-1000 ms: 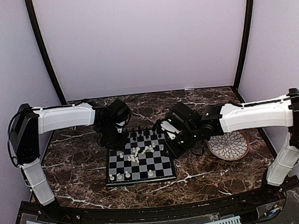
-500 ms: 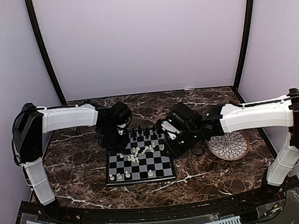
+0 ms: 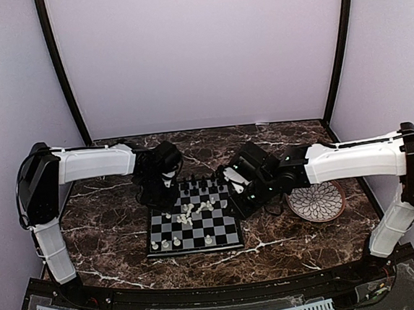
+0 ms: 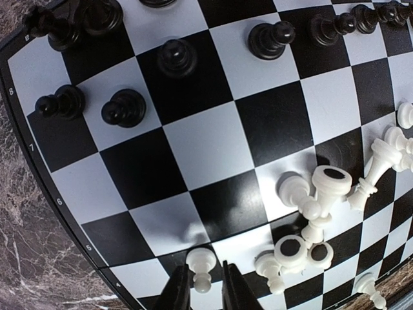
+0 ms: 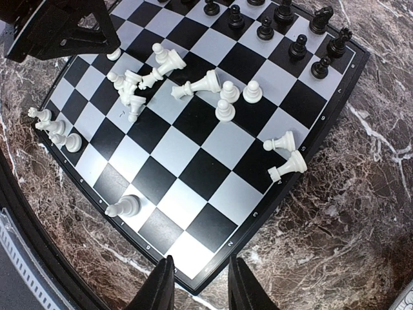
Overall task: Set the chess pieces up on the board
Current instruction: Pick up the pawn from the chessboard.
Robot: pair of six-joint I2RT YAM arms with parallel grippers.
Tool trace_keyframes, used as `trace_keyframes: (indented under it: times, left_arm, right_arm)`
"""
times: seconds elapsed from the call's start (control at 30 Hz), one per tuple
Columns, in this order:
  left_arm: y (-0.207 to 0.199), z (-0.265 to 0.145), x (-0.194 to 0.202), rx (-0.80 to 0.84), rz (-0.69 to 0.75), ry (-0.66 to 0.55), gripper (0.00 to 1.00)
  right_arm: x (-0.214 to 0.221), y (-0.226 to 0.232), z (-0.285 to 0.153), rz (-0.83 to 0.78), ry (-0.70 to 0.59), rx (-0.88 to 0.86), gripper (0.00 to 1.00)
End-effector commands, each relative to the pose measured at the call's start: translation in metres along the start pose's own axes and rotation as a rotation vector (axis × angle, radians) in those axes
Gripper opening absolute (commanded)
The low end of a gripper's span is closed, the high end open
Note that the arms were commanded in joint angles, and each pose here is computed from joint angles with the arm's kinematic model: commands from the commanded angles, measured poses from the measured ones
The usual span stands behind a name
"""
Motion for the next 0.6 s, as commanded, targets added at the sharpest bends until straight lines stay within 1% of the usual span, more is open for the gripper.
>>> trace_keyframes:
  times: [0.0, 0.1, 0.17, 0.23, 0.27, 0.33, 0.47, 0.5, 0.53, 0.57]
  left_arm:
    - [0.003, 0.006, 0.008, -0.004, 0.008, 0.040, 0.20]
    - [0.004, 0.008, 0.011, -0.008, 0.014, 0.053, 0.19]
    - [0.004, 0.009, 0.012, -0.009, 0.016, 0.060, 0.16]
    - [0.005, 0.007, 0.013, -0.010, 0.016, 0.060, 0.11]
    - [0.004, 0.004, 0.013, -0.008, 0.017, 0.054, 0.05]
    - [0.005, -0.006, 0.015, -0.007, 0.016, 0.049, 0.00]
    - [0.011, -0.035, 0.026, -0.014, -0.012, 0.010, 0.00]
    - [0.012, -0.037, 0.033, -0.011, -0.021, 0.018, 0.00]
    - [0.012, -0.045, 0.037, 0.002, -0.039, -0.002, 0.00]
    - [0.013, -0.043, 0.046, 0.003, -0.058, 0.012, 0.00]
  right_arm:
    - [-0.007, 0.003, -0.003, -0.009, -0.023, -0.015, 0.30]
    - [-0.008, 0.003, -0.003, -0.011, -0.024, -0.015, 0.30]
    - [-0.008, 0.003, -0.002, -0.014, -0.024, -0.013, 0.30]
    - [-0.009, 0.003, -0.002, -0.018, -0.025, -0.013, 0.30]
    - [-0.009, 0.003, -0.002, -0.018, -0.024, -0.010, 0.30]
    - [-0.010, 0.003, -0.003, -0.021, -0.027, -0.009, 0.30]
    - [-0.011, 0.002, -0.003, -0.023, -0.030, -0.003, 0.30]
    - [-0.011, 0.002, -0.003, -0.026, -0.029, -0.003, 0.30]
    - [-0.011, 0.002, -0.002, -0.027, -0.028, -0.002, 0.30]
    - [-0.011, 0.002, -0.002, -0.029, -0.028, -0.002, 0.30]
Point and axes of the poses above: each gripper's point midway between its finger pads, its own z axis out along the fingers, its own y axis along the line the jaws close on, x = y × z, the point moved 4 cm from there along -z, back along the fingers, and after that the axes turned 10 degrees about z, right-handed, at the moved point
